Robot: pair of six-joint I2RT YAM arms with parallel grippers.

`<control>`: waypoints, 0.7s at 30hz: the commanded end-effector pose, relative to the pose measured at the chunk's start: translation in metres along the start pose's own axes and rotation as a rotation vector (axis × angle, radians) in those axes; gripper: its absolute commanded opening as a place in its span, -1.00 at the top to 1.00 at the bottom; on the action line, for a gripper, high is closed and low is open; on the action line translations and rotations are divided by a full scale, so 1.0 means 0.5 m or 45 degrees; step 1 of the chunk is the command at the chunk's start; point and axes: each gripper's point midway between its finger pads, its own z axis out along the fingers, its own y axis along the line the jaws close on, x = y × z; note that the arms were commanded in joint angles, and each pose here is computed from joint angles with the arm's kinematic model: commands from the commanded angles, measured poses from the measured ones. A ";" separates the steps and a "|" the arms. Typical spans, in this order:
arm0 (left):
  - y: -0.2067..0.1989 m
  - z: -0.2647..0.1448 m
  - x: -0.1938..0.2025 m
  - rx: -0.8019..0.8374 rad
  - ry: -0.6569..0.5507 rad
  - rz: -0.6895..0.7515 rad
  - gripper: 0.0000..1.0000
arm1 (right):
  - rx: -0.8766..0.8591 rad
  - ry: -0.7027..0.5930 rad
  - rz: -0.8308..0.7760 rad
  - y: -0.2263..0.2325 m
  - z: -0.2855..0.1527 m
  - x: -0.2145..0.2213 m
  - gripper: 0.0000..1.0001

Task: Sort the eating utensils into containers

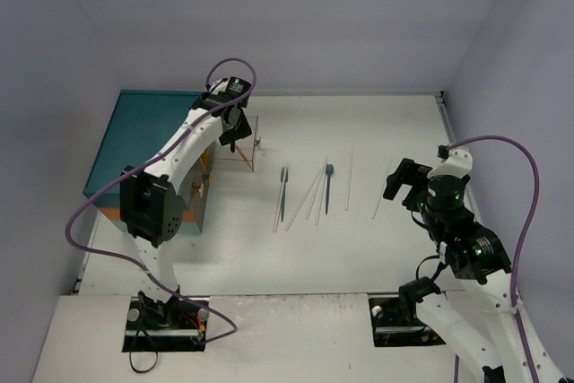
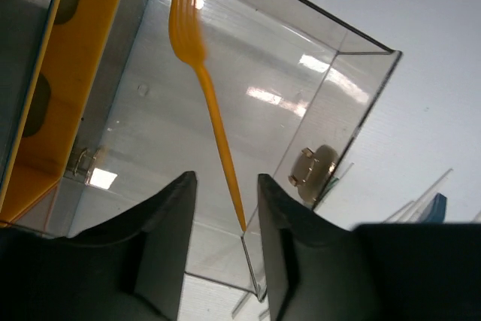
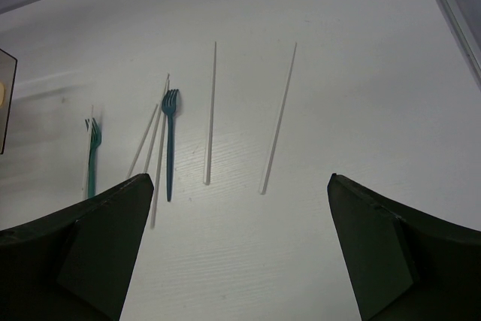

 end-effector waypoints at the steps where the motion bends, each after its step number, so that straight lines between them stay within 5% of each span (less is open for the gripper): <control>1: -0.042 -0.123 -0.070 0.155 -0.181 0.016 0.25 | 0.023 -0.046 0.029 0.002 0.012 -0.021 -1.00; 9: -0.159 -0.194 0.009 0.307 -0.193 0.329 0.22 | 0.021 -0.045 0.029 0.002 0.013 -0.019 -1.00; 21: -0.207 -0.110 0.296 0.278 0.159 0.551 0.22 | 0.019 -0.040 0.032 0.002 0.013 -0.014 -1.00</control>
